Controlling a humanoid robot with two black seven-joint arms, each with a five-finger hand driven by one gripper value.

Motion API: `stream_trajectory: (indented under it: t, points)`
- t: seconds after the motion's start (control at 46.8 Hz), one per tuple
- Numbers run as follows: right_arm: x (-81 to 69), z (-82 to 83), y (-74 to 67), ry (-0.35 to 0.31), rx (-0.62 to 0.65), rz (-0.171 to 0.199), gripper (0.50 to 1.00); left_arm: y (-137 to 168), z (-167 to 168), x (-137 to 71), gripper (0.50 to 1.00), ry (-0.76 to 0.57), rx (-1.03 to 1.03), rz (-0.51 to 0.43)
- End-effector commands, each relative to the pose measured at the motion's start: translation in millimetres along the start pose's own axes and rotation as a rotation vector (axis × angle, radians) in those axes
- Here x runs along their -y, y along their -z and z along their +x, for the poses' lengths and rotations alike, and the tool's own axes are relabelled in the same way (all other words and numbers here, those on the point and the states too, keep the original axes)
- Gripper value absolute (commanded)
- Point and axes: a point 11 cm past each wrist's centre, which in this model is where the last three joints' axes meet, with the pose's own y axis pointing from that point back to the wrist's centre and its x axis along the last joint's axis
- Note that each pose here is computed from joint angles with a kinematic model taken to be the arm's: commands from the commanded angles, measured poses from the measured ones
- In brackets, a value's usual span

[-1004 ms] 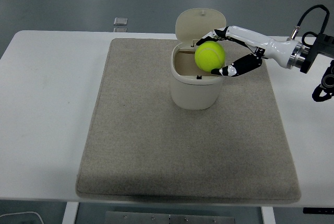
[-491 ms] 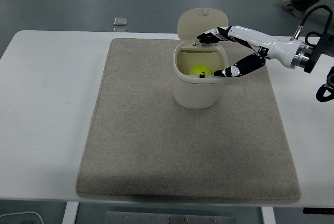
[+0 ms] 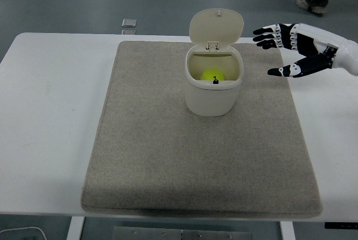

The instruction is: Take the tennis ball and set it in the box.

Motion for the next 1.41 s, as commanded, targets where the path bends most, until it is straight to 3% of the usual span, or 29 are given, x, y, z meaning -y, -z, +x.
stream_trajectory:
  t: [0.0,0.085,0.15,0.256,0.363,0.62,0.94,1.111,1.389]
  points:
    - [-6.0,15.5,-12.1,-0.086,0.061,-0.014,0.879,0,0,0,0.992,0.000,0.000,0.000]
    - [-10.7,27.8,-26.4,-0.150,0.131,-0.041,0.876,0,0,0,0.992,0.000,0.000,0.000]
    - [-12.8,32.2,-40.7,-0.186,0.191,-0.102,0.872,0,0,0,0.992,0.000,0.000,0.000]
    - [2.4,20.5,-63.0,-0.197,0.337,-0.186,0.870,0,0,0,0.992,0.000,0.000,0.000]
    - [6.0,21.4,-77.6,-0.244,0.464,-0.206,0.870,0,0,0,0.992,0.000,0.000,0.000]
    - [1.2,35.9,-101.8,-0.396,0.672,-0.173,0.870,0,0,0,0.992,0.000,0.000,0.000]
    - [20.9,22.6,-99.5,-0.407,0.847,-0.095,0.870,0,0,0,0.992,0.000,0.000,0.000]
    - [26.7,17.7,-104.4,-0.450,0.971,-0.088,0.872,0,0,0,0.992,0.000,0.000,0.000]
    - [33.0,6.6,-107.0,-0.440,1.046,-0.060,0.876,0,0,0,0.992,0.000,0.000,0.000]
